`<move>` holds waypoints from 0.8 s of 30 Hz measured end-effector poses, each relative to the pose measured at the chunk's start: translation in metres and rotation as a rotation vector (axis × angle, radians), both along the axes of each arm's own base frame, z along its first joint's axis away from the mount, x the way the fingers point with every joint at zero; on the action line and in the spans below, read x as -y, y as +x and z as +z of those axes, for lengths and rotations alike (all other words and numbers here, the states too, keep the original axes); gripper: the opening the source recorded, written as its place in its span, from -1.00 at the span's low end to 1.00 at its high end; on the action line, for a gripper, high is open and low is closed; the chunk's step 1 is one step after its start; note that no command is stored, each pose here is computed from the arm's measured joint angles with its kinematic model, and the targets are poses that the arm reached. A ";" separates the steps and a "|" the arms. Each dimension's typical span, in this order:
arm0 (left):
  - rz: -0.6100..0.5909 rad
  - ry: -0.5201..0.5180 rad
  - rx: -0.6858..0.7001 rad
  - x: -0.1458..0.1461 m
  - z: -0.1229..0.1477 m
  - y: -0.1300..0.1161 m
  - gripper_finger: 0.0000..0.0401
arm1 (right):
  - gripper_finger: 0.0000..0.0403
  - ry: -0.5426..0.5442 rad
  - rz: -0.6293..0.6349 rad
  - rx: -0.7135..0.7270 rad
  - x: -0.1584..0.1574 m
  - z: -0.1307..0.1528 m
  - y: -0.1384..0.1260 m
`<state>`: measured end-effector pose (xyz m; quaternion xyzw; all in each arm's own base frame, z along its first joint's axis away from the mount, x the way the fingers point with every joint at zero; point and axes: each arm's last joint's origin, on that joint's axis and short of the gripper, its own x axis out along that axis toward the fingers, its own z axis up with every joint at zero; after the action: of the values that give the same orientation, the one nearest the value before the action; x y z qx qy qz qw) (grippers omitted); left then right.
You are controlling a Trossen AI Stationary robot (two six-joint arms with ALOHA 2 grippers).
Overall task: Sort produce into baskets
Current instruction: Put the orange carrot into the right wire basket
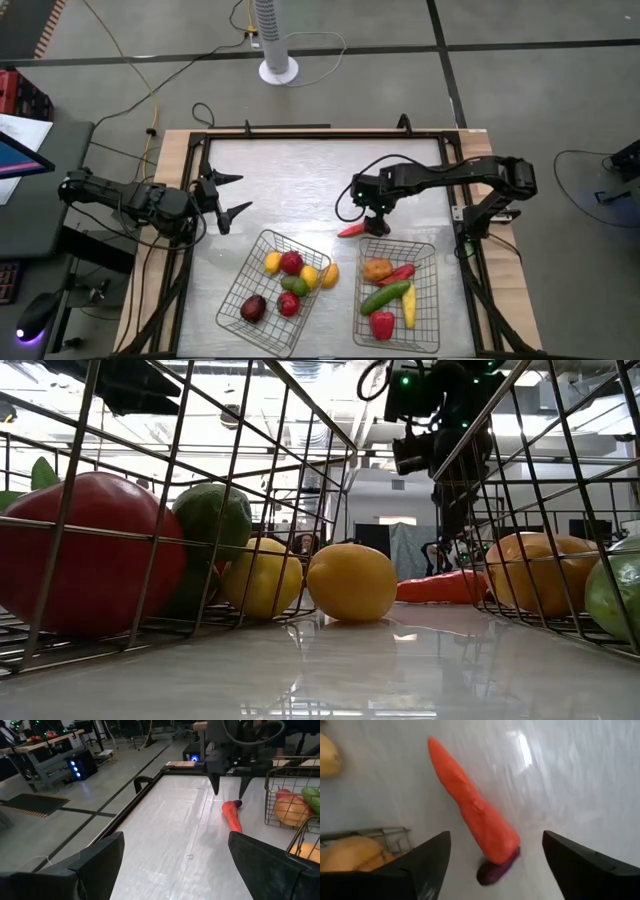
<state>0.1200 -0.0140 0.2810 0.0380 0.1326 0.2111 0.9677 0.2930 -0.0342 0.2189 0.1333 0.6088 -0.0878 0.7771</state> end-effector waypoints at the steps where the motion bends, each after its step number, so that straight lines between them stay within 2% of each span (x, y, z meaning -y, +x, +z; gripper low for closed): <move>1: 0.000 0.000 0.000 0.000 0.000 0.000 0.72 | 0.75 -0.001 0.000 0.008 0.000 0.000 0.001; 4: 0.000 0.000 0.000 0.000 0.000 0.000 0.72 | 0.85 0.000 0.003 0.004 -0.001 0.000 0.000; 9: 0.002 0.001 -0.001 0.000 0.000 0.000 0.72 | 0.85 -0.005 0.026 -0.003 0.001 -0.005 0.003; 17: -0.002 0.000 -0.004 0.000 0.000 0.000 0.72 | 0.79 0.043 0.042 -0.065 0.017 -0.036 0.016; 24: -0.002 0.003 -0.009 0.000 -0.001 0.000 0.72 | 0.78 0.062 0.129 -0.135 0.008 -0.060 0.023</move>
<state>0.1199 -0.0140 0.2801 0.0403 0.1369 0.2103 0.9672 0.3159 -0.0426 0.1587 0.1113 0.6695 -0.0274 0.7339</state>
